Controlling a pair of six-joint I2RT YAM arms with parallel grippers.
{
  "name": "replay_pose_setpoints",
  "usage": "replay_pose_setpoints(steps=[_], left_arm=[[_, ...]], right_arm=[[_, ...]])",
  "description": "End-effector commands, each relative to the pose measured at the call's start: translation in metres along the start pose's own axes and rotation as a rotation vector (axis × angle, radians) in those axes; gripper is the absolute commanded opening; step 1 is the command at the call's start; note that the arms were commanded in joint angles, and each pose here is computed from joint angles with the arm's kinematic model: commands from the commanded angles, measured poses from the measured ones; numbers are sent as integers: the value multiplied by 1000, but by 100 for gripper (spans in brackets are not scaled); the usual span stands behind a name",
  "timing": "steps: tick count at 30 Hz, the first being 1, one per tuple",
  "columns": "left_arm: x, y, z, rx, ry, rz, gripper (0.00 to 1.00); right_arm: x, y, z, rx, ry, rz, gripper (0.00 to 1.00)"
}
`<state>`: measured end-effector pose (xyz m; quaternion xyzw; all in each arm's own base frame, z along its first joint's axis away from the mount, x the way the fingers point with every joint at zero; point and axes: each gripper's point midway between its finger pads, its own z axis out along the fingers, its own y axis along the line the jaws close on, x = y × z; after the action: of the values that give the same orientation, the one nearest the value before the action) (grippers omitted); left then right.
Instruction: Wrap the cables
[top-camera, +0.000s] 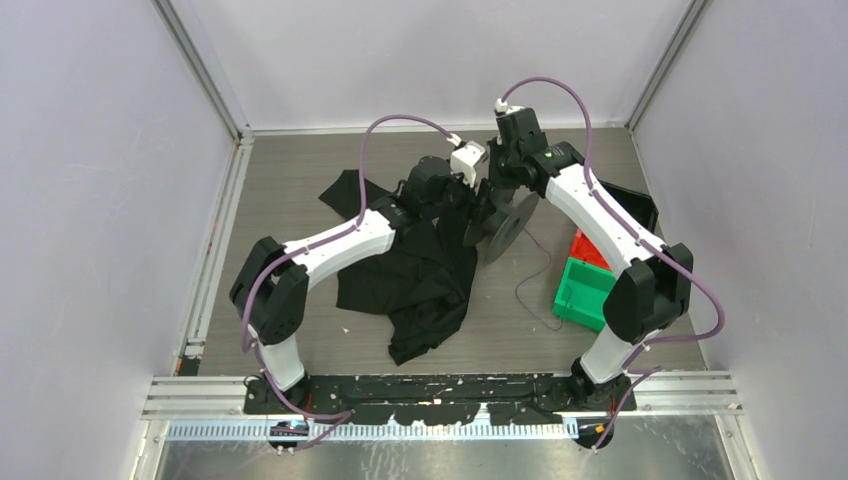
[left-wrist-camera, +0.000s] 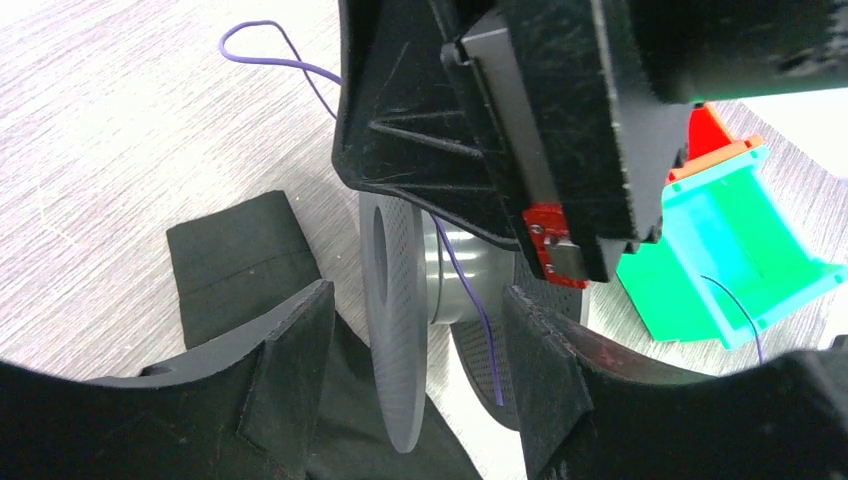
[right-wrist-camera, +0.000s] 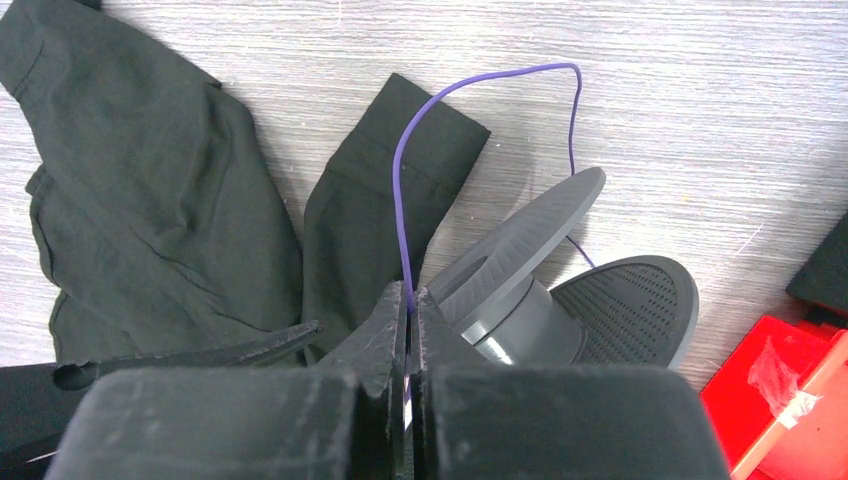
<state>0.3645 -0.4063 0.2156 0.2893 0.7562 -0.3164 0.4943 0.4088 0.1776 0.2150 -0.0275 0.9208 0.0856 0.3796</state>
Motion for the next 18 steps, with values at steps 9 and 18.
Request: replay_pose_setpoints(steps=[9,18], left_arm=[[-30,3,-14,-43,-99,21,60],[-26,1,-9,-29,-83,8,61]], right_arm=[[-15,5,-43,-109,-237,-71,0],[-16,2,-56,-130,-329,-114,0]])
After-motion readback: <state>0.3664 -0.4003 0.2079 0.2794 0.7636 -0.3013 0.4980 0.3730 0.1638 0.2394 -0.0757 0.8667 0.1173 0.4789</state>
